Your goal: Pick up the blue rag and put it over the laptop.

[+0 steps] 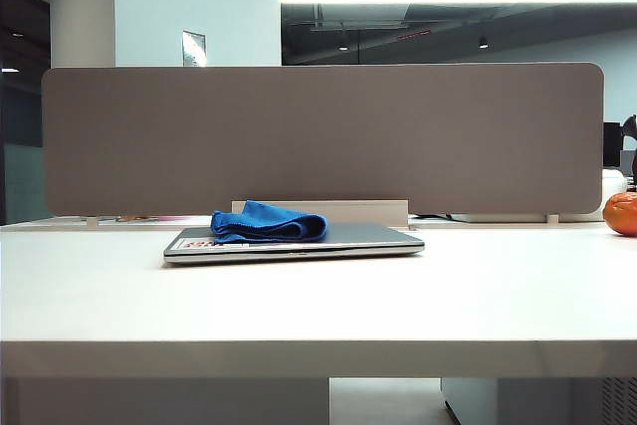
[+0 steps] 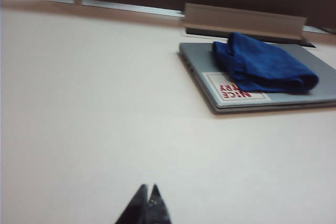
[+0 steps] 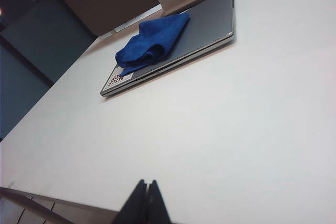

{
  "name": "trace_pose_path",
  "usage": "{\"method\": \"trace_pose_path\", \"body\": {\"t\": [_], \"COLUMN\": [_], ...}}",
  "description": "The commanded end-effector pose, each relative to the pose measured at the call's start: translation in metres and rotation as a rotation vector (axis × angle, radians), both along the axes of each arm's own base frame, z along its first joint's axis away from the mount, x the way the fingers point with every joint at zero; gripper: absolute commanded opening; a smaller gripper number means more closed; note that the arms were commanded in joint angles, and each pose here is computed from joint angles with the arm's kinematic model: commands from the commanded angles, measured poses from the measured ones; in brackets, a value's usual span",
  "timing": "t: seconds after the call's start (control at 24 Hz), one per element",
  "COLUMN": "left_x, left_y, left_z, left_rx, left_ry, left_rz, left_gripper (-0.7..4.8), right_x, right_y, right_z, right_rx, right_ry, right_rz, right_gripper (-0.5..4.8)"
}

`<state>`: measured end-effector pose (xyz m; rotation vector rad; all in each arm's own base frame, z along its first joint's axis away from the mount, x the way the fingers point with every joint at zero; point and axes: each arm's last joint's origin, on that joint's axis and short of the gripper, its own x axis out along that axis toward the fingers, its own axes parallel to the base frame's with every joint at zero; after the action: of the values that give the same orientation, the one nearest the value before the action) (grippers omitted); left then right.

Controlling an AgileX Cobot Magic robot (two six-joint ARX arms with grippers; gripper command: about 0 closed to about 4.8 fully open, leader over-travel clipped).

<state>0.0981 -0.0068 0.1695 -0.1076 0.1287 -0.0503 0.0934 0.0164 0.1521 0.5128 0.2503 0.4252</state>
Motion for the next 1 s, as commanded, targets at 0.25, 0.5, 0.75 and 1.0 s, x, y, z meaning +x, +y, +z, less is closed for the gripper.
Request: {"method": "trace_pose_path", "body": {"t": [0.25, 0.5, 0.75, 1.0], "left_x": [-0.004, -0.002, -0.001, -0.001], "left_y": [0.009, 0.009, 0.008, 0.008], "left_z": [0.004, -0.003, -0.010, -0.010], "left_rx": [0.007, 0.000, -0.001, 0.002], "left_ry": [-0.077, -0.086, -0.064, -0.064], "left_rz": [0.091, 0.067, 0.054, 0.047], "left_gripper": [-0.06, -0.06, -0.06, -0.06], "right_x": [0.000, 0.000, 0.000, 0.000], "right_y": [0.000, 0.000, 0.000, 0.000], "right_z": [0.000, 0.000, 0.000, 0.000], "right_rx": [-0.003, -0.003, -0.003, -0.003], "right_ry": [-0.010, -0.011, -0.010, -0.010], "right_rz": [-0.003, -0.003, -0.003, -0.003], "right_gripper": [0.00, 0.00, 0.00, 0.00]}}
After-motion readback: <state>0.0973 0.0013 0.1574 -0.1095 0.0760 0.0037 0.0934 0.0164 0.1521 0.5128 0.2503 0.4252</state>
